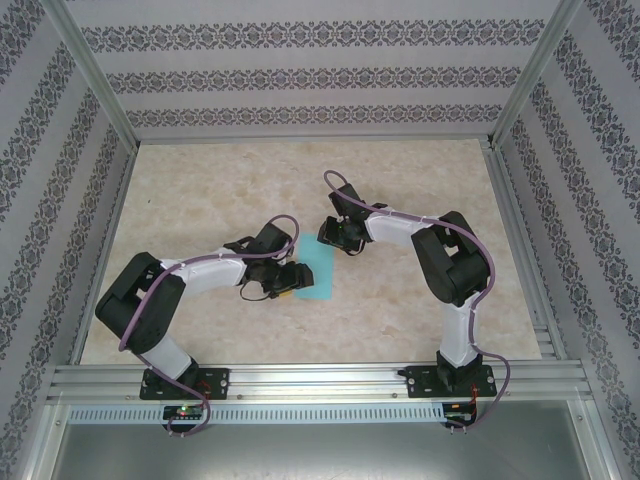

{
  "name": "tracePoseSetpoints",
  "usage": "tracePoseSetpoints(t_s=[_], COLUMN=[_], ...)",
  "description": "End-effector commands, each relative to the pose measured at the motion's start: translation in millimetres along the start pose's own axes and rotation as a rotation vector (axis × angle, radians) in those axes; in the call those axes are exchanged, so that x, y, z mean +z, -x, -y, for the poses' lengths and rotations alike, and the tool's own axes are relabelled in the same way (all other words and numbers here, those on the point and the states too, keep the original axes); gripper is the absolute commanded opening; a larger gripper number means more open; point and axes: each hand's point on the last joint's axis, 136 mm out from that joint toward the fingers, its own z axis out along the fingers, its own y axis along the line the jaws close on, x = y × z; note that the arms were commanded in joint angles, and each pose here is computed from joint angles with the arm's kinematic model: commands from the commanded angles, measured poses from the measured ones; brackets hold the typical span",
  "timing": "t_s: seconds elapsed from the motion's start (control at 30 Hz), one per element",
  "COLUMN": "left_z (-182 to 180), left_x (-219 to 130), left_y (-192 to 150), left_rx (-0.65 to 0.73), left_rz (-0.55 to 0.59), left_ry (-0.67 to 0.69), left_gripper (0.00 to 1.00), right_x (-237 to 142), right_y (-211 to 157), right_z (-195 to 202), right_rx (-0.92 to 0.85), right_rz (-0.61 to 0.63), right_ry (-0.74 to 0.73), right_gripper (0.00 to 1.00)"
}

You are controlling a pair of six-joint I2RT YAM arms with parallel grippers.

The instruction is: Fold a paper plane with a square sheet of paper (pick it up from the middle)

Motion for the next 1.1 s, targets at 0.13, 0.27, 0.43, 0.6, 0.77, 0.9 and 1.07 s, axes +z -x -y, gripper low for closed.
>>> tracePoseSetpoints(t_s=[0.13, 0.27, 0.43, 0.6, 0.77, 0.9, 1.07], left_z=[13.3, 10.7, 9.2, 7.0, 6.7, 8.2, 15.9], left_x=[2.4, 2.4, 3.2, 8.0, 8.2, 9.6, 14.0], left_y=[2.2, 6.1, 9.5, 10.4, 12.5, 10.9, 6.8], left_rx=[0.037, 0.041, 0.047, 0.042, 0.047, 0.054, 0.062], left_rz=[-0.007, 0.007, 0.015, 0.01, 0.02, 0.016, -0.01], left_ry=[-0.011, 0.014, 0.033, 0.039, 0.052, 0.049, 0.014], left_gripper=[0.64, 0.64, 0.66, 0.66, 0.66, 0.67, 0.66], right_x=[30.3, 31.1, 31.8, 32.5, 33.9, 33.7, 34.4], right_y=[-33.2, -34.0, -35.4, -36.6, -38.5, -39.2, -40.7], right_z=[60.8, 61.1, 62.1, 62.6, 61.2, 61.2, 62.0], right_rx=[0.054, 0.052, 0.052, 0.052, 0.052, 0.053, 0.053], right_rz=[-0.096, -0.1, -0.103, -0.107, -0.114, -0.116, -0.119], right_ry=[-0.174, -0.173, -0.174, -0.174, -0.164, -0.163, -0.165], right_gripper=[0.38, 0.38, 0.38, 0.38, 0.38, 0.38, 0.38])
